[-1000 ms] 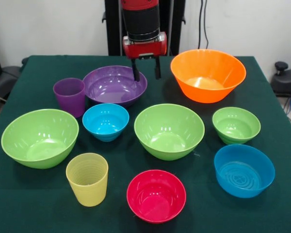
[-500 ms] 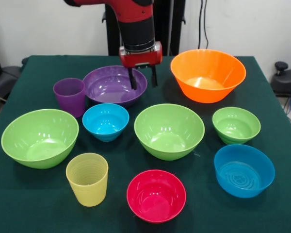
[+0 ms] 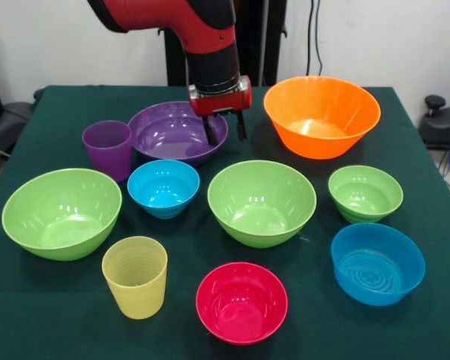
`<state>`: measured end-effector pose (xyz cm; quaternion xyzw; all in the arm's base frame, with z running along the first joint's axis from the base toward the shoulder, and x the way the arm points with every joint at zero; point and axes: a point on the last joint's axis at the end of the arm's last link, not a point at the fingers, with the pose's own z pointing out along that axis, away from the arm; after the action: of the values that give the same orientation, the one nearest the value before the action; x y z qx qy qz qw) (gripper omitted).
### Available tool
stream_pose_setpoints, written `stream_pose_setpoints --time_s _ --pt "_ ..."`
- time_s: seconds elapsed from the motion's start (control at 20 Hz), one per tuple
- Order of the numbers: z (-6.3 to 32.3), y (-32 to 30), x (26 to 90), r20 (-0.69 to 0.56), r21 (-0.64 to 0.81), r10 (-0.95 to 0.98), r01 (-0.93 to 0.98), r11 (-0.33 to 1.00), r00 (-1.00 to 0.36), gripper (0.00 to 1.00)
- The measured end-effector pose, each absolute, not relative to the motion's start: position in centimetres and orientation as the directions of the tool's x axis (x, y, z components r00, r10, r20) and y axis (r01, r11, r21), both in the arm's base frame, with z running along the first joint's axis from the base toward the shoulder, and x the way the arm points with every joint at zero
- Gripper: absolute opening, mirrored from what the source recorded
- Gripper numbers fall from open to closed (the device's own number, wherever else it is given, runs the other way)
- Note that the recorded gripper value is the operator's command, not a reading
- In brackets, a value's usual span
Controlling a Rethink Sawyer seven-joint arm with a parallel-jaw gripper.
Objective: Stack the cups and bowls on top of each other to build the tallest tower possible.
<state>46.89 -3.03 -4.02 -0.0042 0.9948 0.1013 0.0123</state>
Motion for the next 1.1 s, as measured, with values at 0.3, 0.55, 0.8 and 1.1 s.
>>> stream_pose_setpoints --time_s 0.3,0.55,0.8,1.1 --pt "-4.73 -2.57 46.57 -0.022 0.212 -0.024 -0.028 0.977 -0.999 0.0" --pt "-4.55 -2.52 46.76 -0.028 0.21 -0.028 -0.033 0.977 -0.999 0.0" --pt "-4.55 -2.52 46.77 -0.028 0.21 -0.028 -0.033 0.977 -0.999 0.0" --pt "-4.42 -2.45 46.89 -0.031 0.207 -0.032 -0.037 0.978 -0.999 0.0"
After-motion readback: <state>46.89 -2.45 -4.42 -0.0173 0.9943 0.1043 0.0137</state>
